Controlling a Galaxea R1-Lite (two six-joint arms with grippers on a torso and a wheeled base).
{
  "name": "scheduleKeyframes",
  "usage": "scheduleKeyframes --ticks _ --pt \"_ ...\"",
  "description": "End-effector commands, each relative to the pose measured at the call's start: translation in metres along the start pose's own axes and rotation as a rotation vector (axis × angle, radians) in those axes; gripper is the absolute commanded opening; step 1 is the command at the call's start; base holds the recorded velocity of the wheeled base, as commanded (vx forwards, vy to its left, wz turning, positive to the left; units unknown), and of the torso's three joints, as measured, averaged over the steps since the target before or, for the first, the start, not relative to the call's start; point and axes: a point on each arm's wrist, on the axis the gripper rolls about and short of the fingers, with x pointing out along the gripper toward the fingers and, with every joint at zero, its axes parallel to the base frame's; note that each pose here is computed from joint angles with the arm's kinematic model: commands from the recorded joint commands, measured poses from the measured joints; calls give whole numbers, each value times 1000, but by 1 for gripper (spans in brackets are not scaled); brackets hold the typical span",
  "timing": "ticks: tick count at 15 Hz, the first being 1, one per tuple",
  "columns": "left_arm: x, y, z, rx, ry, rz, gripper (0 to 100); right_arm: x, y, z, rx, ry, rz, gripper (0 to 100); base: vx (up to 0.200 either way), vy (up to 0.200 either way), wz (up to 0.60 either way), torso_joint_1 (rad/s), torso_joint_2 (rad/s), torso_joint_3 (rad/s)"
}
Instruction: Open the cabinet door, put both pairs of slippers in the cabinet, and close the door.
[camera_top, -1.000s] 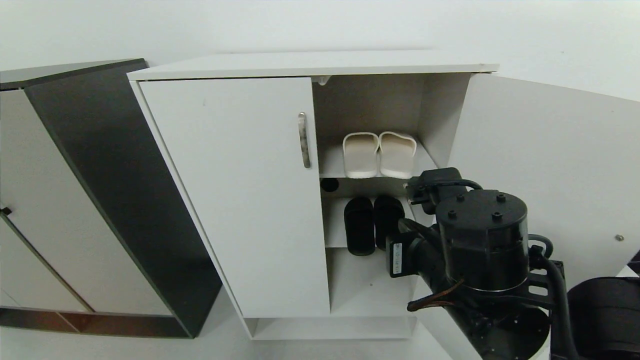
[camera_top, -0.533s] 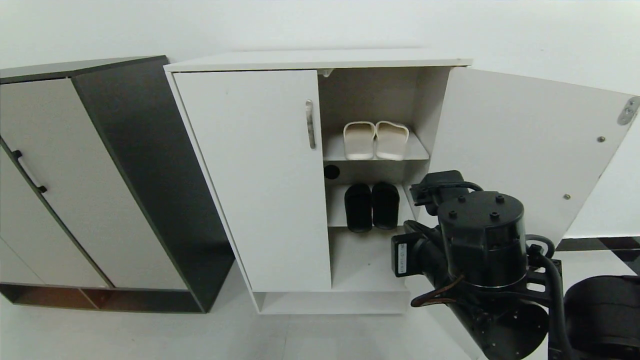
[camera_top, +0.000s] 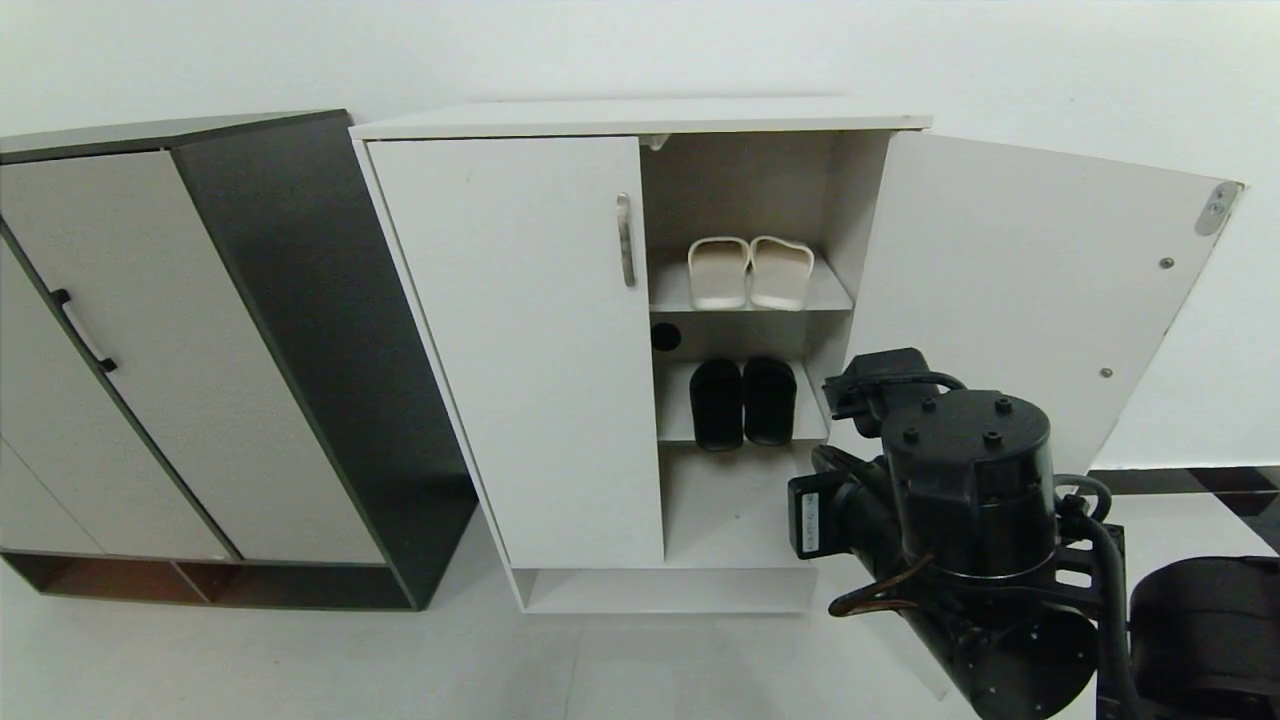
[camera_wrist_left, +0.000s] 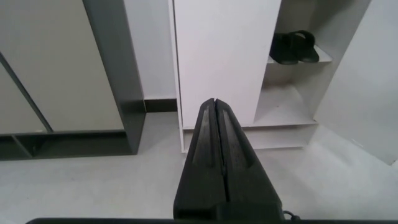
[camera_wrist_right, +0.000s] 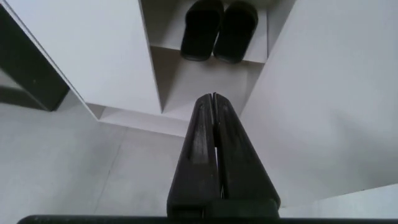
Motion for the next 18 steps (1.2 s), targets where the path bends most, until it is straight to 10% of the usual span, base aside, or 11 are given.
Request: scheduleKeyframes --ticks 1,10,18 --pt "0 0 0 0 0 0 0 0 0 -1 -2 2 0 0 0 0 0 0 0 0" --pt "0 0 0 0 0 0 0 2 1 -5 -15 13 -3 0 0 0 0 0 0 0" --pt "0 0 0 0 0 0 0 2 1 -5 -15 13 -3 0 0 0 0 47 -379 -336"
